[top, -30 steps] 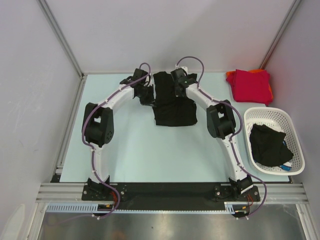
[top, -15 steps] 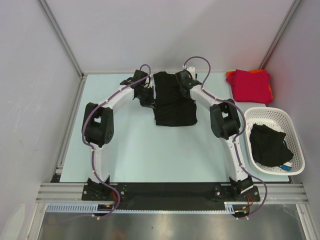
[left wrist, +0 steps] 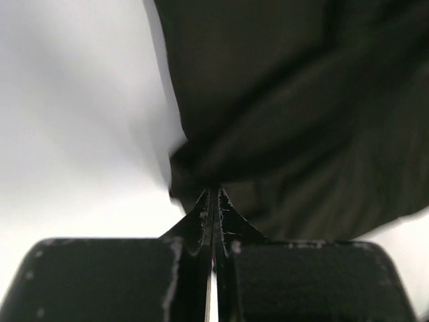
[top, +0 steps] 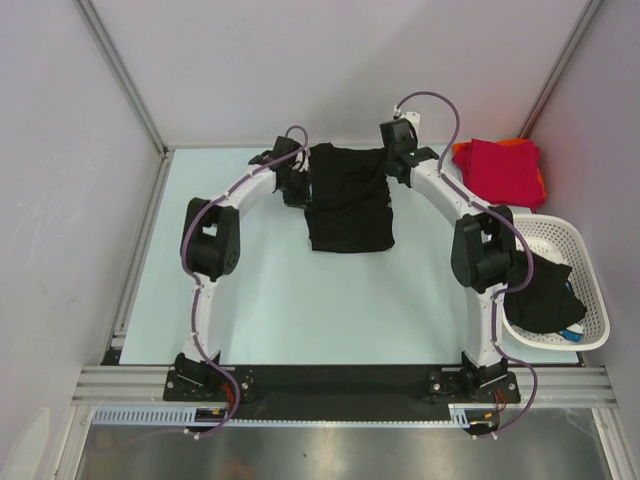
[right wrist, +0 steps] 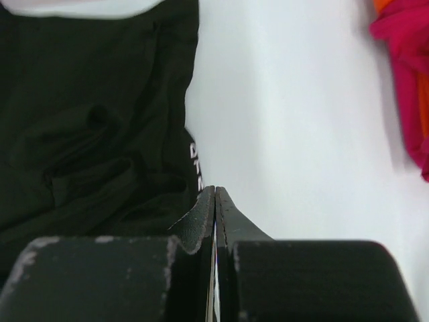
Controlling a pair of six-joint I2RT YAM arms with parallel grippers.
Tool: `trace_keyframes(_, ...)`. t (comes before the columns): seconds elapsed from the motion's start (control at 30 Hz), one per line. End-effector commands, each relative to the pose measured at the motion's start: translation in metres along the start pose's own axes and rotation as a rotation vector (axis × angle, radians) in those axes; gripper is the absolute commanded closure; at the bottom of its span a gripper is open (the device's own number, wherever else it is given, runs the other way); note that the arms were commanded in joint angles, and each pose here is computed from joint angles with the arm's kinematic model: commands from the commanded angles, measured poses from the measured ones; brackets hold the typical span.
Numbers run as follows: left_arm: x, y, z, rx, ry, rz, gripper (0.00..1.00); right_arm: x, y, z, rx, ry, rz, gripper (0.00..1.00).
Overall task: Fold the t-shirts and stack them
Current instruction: Fold the folded rectangular tshirt in 1/3 of the way
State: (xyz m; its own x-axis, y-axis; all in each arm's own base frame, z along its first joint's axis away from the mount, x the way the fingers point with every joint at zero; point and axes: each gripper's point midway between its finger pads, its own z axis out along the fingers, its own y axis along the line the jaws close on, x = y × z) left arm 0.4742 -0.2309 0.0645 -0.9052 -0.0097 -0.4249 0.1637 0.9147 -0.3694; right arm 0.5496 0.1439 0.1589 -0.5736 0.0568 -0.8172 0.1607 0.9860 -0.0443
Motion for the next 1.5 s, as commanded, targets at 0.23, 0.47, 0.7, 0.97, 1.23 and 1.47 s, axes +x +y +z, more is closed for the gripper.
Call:
trace_keyframes(0.23, -0.023, 0.018, 0.053, -0.020, -0.025, -0.095, 1.00, 0.001, 0.006, -0.037, -0.076, 0.035, -0.017, 1.00)
trace_keyframes(0.47, -0.082, -0.003, 0.026, 0.042, -0.207, -0.141, 1.00, 0.017, 0.021, -0.037, -0.093, 0.073, -0.030, 1.00)
trace_keyframes(0.7, -0.110, -0.024, -0.010, 0.156, -0.293, -0.122, 1.00, 0.044, 0.034, -0.031, -0.148, 0.178, -0.023, 0.98)
trace_keyframes(0.97, -0.083, -0.004, -0.063, 0.078, -0.310, -0.048, 0.18, 0.080, 0.036, -0.020, -0.235, 0.325, -0.015, 0.82)
trace_keyframes(1.23, -0.027, 0.025, -0.036, 0.029, -0.152, -0.068, 0.09, 0.100, 0.042, -0.005, -0.323, 0.438, 0.036, 0.41)
trace_keyframes(1.47, -0.021, 0.030, -0.017, 0.023, -0.109, -0.068, 0.08, 0.094, 0.058, 0.013, -0.387, 0.440, 0.081, 0.39)
